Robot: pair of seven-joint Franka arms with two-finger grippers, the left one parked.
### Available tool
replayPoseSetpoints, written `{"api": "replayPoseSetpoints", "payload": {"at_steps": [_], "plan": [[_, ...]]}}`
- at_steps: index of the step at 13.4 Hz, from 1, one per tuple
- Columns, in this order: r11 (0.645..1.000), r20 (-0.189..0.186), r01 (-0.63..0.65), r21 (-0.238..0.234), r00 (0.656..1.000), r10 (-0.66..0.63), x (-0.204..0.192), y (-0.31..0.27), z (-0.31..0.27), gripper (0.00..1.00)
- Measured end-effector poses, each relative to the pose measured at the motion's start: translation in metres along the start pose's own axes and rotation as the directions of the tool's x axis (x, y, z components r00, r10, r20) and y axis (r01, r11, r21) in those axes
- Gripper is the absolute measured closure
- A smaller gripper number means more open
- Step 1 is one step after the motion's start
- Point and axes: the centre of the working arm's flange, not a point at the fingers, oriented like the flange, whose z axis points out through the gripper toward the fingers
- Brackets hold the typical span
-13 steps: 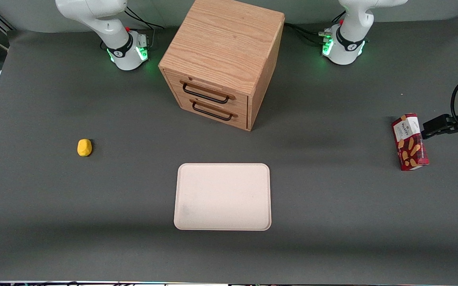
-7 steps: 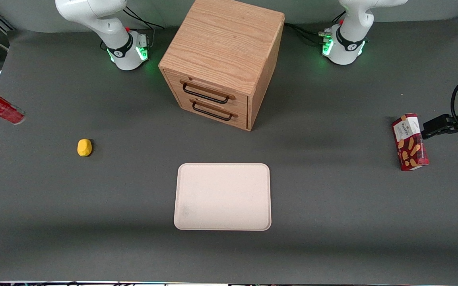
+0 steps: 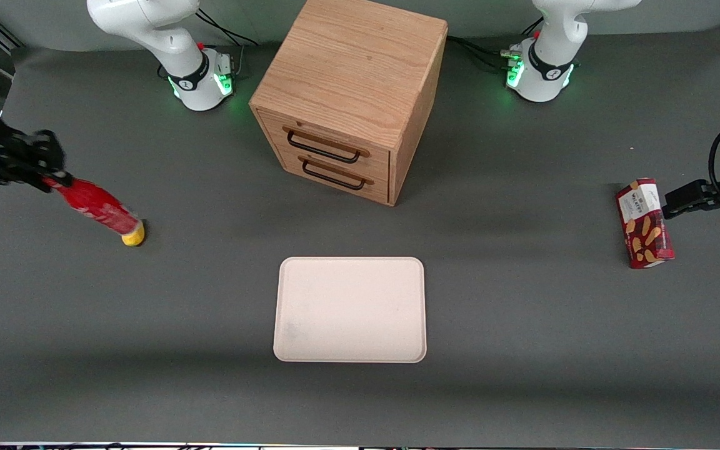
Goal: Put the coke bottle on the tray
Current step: 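Carry the bottle over the white tray and lower it onto it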
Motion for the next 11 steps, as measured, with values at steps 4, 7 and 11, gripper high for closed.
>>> {"api": "replayPoseSetpoints", "payload": {"at_steps": [4,7,11], "plan": [[0.992,0.042,-0.128,0.009,0.991,0.127,0.036,-0.078,0.038,0.69],[0.973,0.077,-0.232,0.005,0.970,0.231,0.055,-0.131,0.072,0.69],[0.946,0.101,-0.323,-0.006,0.941,0.322,0.067,-0.195,0.109,0.69]]}}
